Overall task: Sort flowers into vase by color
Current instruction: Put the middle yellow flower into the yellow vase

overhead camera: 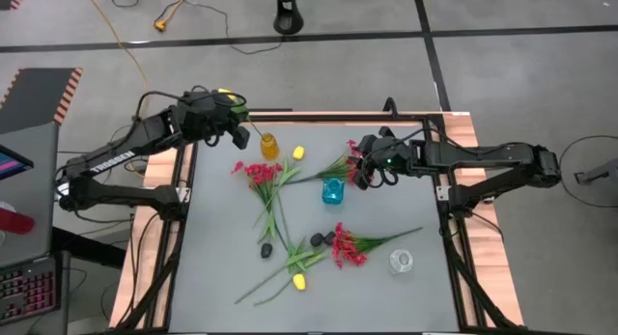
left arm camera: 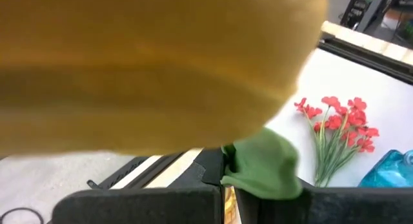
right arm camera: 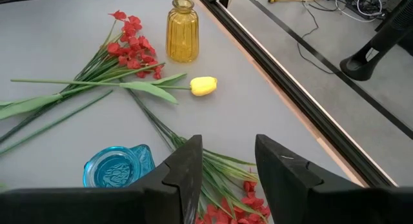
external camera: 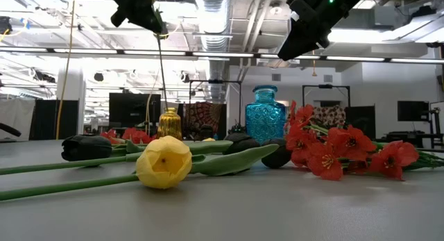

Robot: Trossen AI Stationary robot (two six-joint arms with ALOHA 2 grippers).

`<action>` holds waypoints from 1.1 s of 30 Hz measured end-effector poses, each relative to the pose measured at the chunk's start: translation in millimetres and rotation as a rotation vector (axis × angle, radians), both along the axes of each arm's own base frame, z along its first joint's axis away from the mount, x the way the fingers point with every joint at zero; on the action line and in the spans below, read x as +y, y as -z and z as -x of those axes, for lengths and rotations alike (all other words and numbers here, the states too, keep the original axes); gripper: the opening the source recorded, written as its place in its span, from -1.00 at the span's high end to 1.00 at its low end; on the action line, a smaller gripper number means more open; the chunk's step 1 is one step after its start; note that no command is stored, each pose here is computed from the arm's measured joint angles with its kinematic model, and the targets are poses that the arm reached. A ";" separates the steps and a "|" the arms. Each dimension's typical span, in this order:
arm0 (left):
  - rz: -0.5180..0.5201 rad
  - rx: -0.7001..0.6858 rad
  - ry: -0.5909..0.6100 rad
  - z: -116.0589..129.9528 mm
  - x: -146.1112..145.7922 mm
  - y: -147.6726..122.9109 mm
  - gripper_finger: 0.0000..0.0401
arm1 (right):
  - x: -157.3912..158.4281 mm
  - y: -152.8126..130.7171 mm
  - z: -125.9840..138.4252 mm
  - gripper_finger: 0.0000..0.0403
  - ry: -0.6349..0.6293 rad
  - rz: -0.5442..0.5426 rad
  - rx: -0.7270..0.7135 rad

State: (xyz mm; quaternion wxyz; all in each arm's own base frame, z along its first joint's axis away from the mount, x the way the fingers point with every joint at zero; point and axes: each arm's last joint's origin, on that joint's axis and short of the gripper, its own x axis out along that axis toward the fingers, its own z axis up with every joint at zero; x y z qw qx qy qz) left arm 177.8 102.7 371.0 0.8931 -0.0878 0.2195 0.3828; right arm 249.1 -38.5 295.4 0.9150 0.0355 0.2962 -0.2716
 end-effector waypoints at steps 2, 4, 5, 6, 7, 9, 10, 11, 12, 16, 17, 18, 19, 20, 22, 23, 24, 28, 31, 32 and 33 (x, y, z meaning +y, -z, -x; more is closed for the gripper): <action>0.007 0.009 0.002 -3.9 2.0 2.6 1.00 | 0.0 0.0 0.0 0.17 0.000 0.000 0.000; 0.022 0.021 -0.001 -8.5 4.3 6.4 1.00 | 0.0 0.0 0.0 0.17 0.000 0.000 0.000; 0.028 0.030 -0.001 -11.0 5.6 8.6 1.00 | 0.0 0.0 0.0 0.17 -0.001 0.000 0.000; 0.035 0.037 -0.003 -13.3 6.9 10.6 1.00 | 0.0 0.0 0.0 0.17 -0.001 0.000 0.000; 0.043 0.043 -0.008 -15.6 8.1 12.6 1.00 | 0.0 0.0 0.0 0.17 -0.001 0.000 0.000; 0.057 0.057 -0.018 -20.5 10.8 17.2 1.00 | 0.0 0.0 0.0 0.17 0.000 0.000 0.000; 0.064 0.066 -0.020 -23.1 12.2 19.8 1.00 | 0.0 0.0 0.0 0.17 0.000 0.000 0.000; 0.070 0.076 -0.021 -25.7 13.6 22.4 1.00 | 0.0 0.0 0.0 0.17 0.000 0.000 0.000; 0.075 0.087 -0.021 -27.9 14.8 24.7 1.00 | 0.0 0.0 0.0 0.17 0.000 0.000 0.000; 0.076 0.146 -0.006 -36.3 19.2 34.1 0.99 | 0.0 0.0 0.0 0.17 0.000 0.000 0.000; 0.078 0.157 -0.004 -38.1 20.1 36.1 0.98 | 0.0 0.0 0.0 0.17 0.000 0.000 0.000; 0.082 0.164 -0.005 -39.5 20.9 37.9 0.96 | 0.0 0.0 0.0 0.17 0.000 0.000 0.000; 0.083 0.169 -0.004 -40.4 21.4 39.0 0.92 | 0.0 0.0 0.0 0.17 0.000 0.000 0.000; 0.085 0.175 -0.005 -41.6 22.1 40.3 0.88 | 0.0 0.0 0.0 0.17 0.000 0.000 0.000; 0.089 0.183 -0.004 -43.0 22.8 42.3 0.79 | 0.0 0.0 0.0 0.17 0.000 0.000 0.000; 0.090 0.187 -0.004 -43.0 22.8 42.8 0.73 | 0.0 0.0 0.0 0.17 0.000 0.000 0.000; 0.088 0.191 -0.002 -42.9 22.8 42.8 0.68 | 0.0 0.0 0.0 0.17 0.000 0.000 0.000; 0.067 0.209 0.017 -42.1 22.3 41.9 0.47 | 0.0 0.0 0.0 0.17 0.000 0.000 0.000; 0.043 0.235 0.037 -40.2 21.4 37.7 0.35 | 0.0 0.0 0.0 0.17 0.000 0.000 0.000; 0.041 0.251 0.044 -39.2 20.9 35.5 0.32 | 0.0 0.0 0.0 0.17 0.000 0.000 0.000; 0.042 0.269 0.050 -38.1 20.3 33.7 0.29 | 0.0 0.0 0.0 0.17 0.000 0.000 0.000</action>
